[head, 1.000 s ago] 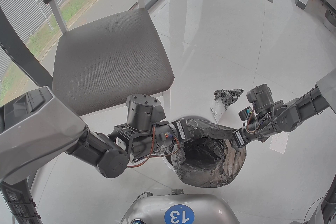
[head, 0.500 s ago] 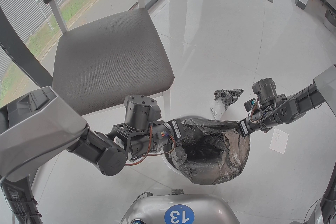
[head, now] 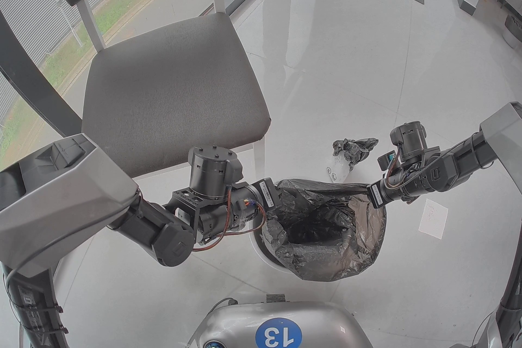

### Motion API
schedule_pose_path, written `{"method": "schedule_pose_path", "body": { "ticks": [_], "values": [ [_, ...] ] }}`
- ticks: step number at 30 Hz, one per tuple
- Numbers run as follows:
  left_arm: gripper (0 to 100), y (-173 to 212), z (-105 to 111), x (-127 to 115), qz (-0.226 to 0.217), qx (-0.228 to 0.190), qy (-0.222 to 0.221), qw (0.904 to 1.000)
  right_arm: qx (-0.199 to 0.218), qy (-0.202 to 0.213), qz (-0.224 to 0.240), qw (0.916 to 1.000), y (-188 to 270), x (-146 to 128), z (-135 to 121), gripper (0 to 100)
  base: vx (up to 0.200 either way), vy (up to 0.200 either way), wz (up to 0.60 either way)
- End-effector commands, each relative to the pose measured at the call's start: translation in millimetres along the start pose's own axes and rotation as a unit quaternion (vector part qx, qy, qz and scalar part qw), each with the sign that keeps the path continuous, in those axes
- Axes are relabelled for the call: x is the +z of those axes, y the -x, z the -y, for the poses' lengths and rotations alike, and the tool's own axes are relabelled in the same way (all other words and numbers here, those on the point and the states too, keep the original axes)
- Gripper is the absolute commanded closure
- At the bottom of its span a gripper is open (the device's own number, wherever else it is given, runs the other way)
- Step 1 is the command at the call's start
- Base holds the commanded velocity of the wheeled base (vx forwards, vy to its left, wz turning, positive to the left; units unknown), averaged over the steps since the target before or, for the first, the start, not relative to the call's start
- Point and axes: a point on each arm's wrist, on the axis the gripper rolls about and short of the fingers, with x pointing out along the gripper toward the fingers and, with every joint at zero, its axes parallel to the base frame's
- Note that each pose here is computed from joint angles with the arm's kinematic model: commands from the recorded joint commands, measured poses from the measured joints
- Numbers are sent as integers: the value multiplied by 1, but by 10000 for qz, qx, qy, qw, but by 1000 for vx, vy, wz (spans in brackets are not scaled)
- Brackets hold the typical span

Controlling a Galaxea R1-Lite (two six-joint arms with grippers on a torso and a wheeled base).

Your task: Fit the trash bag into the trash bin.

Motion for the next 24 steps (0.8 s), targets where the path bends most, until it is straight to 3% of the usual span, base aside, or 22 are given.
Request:
{"method": "schedule_pose_path", "body": {
  "ticks": [1, 12, 24],
  "values": [
    [100, -3, -9, 8, 103, 87, 50, 9999, 4, -10, -2, 10000, -9, 2, -1, 100, 0, 0, 0],
    [100, 2, -25, 27, 402, 303, 143, 9986, -26, -42, 118, 9999, -10, 10, 1, 100, 0, 0, 0],
    [100, 5, -26, 21, 298, 361, 120, 9988, 5, -28, 84, 10000, -13, 8, -2, 100, 0, 0, 0]
  ]
}}
